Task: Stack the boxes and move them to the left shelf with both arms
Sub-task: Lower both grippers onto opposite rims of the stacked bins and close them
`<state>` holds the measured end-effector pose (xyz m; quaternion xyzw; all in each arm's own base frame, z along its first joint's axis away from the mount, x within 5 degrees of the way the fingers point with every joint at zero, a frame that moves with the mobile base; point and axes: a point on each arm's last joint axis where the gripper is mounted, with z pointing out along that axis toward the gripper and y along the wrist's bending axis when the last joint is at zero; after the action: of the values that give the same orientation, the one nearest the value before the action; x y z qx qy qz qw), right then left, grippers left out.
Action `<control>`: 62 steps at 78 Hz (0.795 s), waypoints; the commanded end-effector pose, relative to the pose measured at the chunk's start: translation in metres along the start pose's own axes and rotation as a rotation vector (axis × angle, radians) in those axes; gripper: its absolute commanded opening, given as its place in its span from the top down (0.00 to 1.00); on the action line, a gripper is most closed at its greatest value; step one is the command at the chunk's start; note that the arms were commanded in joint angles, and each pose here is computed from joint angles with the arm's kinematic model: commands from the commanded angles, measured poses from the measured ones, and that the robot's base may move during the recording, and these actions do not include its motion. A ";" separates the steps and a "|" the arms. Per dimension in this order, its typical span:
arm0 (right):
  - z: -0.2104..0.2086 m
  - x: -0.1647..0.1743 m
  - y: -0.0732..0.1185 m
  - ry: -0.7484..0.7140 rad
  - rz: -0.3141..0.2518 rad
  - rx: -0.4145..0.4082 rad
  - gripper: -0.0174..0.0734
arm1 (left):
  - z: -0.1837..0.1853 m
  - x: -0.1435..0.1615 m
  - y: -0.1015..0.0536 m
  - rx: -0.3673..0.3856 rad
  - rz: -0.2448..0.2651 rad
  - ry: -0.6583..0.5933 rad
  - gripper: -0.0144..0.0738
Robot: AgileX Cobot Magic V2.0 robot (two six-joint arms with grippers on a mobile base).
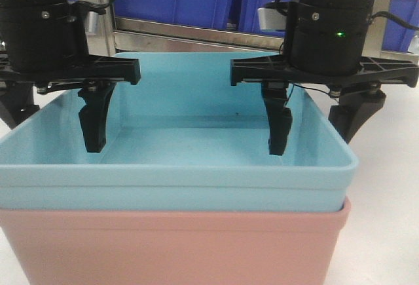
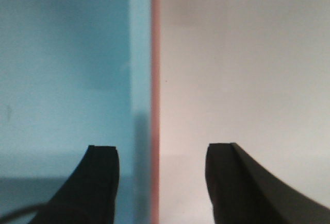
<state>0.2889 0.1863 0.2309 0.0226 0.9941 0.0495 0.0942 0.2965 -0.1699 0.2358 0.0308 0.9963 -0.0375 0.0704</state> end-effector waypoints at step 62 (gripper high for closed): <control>-0.016 -0.005 0.002 -0.059 -0.008 -0.035 0.32 | -0.023 -0.003 -0.007 0.074 -0.004 -0.079 0.48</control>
<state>0.2904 0.1873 0.2262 0.0235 0.9946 0.0467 0.0900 0.2970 -0.1720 0.2362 0.0302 0.9956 -0.0494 0.0732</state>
